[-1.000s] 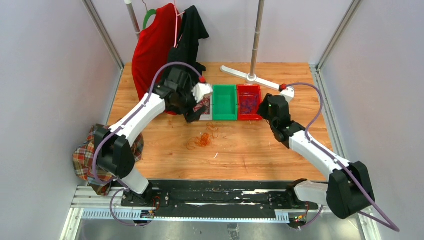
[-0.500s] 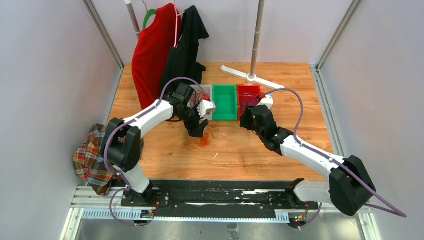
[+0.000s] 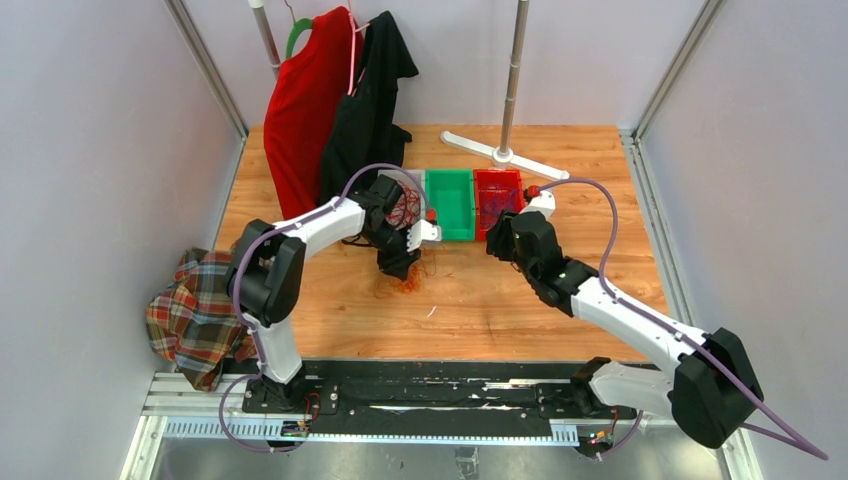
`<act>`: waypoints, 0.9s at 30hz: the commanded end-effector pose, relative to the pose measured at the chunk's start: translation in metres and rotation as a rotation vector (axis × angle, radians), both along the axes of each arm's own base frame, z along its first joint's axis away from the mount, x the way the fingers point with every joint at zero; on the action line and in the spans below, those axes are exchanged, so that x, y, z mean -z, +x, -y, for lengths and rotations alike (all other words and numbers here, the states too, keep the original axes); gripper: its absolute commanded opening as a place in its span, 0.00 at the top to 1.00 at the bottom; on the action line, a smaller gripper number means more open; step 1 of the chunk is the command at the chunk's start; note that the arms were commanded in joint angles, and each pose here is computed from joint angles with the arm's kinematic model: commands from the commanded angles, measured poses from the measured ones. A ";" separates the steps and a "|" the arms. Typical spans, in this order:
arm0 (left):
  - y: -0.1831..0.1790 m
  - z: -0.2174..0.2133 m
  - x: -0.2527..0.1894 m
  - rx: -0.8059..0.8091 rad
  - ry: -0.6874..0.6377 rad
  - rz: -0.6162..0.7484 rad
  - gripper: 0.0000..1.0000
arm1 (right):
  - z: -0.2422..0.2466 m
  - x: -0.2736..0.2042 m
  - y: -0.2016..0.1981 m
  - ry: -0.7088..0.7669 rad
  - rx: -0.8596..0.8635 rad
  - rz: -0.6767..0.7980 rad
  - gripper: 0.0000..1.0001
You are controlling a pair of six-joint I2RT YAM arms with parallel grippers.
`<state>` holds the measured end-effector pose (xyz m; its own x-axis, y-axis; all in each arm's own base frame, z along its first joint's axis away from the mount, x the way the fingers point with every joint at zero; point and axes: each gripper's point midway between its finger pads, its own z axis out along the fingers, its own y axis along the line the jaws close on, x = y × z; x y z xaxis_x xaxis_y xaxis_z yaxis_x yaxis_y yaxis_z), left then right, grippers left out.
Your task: Untangle the cables
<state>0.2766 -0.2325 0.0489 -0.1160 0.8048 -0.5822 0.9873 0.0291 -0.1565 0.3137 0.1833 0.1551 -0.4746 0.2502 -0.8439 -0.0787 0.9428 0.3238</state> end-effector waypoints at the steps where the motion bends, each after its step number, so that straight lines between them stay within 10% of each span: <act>1: 0.006 0.013 -0.023 0.035 -0.063 0.045 0.72 | 0.005 0.005 -0.007 -0.003 0.025 -0.014 0.59; 12: -0.009 0.019 -0.084 -0.029 -0.143 0.067 0.96 | -0.003 -0.009 -0.008 0.042 -0.019 0.026 0.65; 21: 0.001 0.025 -0.191 -0.183 -0.245 0.153 0.99 | -0.064 -0.090 -0.031 0.204 -0.383 0.381 0.32; 27: -0.002 0.030 -0.210 -0.199 -0.269 0.165 0.99 | -0.102 -0.127 -0.060 0.301 -0.631 0.447 0.29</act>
<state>0.2852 -0.2596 0.2551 -0.0807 0.5955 -0.7993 0.9831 0.1800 0.0348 0.2790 0.2524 0.2340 -0.3047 0.2819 -0.9098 -0.5504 0.7275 0.4097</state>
